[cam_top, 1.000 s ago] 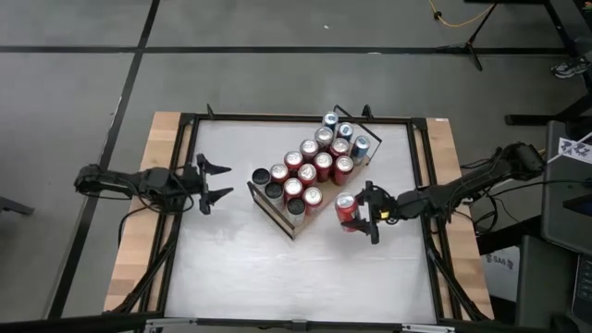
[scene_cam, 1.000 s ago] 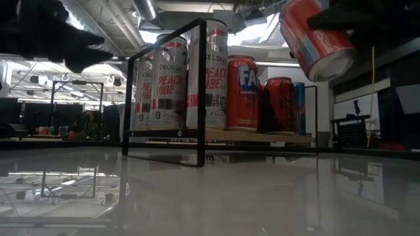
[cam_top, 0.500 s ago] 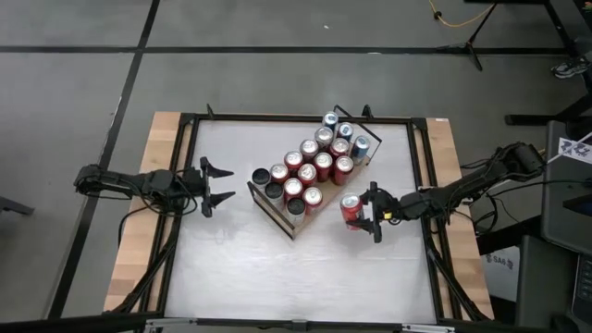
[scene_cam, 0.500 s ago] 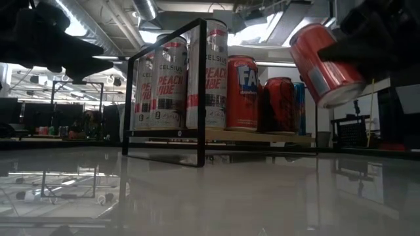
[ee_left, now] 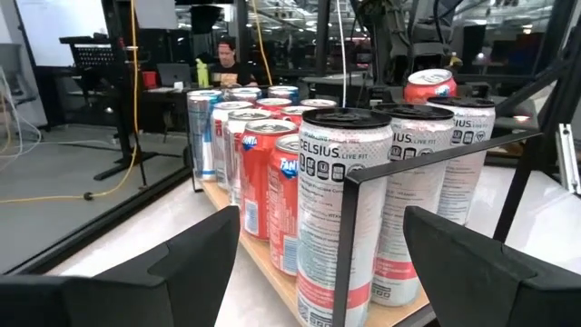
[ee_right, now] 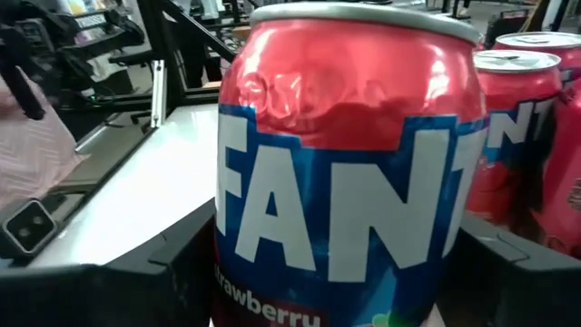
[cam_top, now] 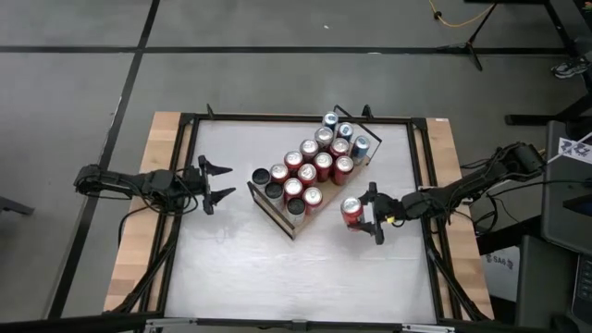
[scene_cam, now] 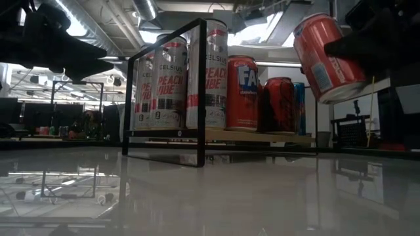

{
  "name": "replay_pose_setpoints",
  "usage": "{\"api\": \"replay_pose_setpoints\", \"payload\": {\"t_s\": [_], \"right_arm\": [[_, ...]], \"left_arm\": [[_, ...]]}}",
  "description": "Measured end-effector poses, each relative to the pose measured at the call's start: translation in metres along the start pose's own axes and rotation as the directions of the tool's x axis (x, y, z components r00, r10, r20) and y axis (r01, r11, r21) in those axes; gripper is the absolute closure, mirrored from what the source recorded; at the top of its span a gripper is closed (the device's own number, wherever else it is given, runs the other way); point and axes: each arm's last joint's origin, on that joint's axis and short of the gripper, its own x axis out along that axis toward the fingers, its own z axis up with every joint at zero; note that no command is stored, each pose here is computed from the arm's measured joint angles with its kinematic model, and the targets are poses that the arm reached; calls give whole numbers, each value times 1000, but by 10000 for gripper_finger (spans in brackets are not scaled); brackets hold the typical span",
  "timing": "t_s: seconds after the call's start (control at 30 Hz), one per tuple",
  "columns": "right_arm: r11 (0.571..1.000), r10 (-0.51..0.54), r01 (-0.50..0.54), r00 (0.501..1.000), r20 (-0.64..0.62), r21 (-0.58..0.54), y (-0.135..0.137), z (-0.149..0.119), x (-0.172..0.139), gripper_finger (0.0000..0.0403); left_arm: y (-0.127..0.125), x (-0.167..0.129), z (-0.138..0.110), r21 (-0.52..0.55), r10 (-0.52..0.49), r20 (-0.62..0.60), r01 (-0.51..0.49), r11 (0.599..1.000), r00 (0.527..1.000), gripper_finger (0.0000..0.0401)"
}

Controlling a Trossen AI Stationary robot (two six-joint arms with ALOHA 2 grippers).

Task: Place canned beverage on shelf
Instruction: Put the orange soda can on the shelf aligned with the other orange soda can

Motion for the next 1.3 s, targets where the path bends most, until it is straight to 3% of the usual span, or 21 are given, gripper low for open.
{"api": "replay_pose_setpoints", "payload": {"t_s": [0.23,0.57,0.87,1.3], "right_arm": [[994,-81,79,997,-15,-68,-2,-4,2,113],[992,-61,57,997,-36,-109,13,-16,7,113],[970,-216,208,975,-59,-129,27,-35,7,113],[936,-332,316,939,-91,-156,29,-59,13,113]], "left_arm": [[0,0,0,1,0,0,0,1000,1000,96],[0,0,0,2,0,0,0,1000,1000,96],[0,0,0,3,0,0,0,1000,1000,96],[0,0,0,2,0,0,0,1000,1000,96]]}}
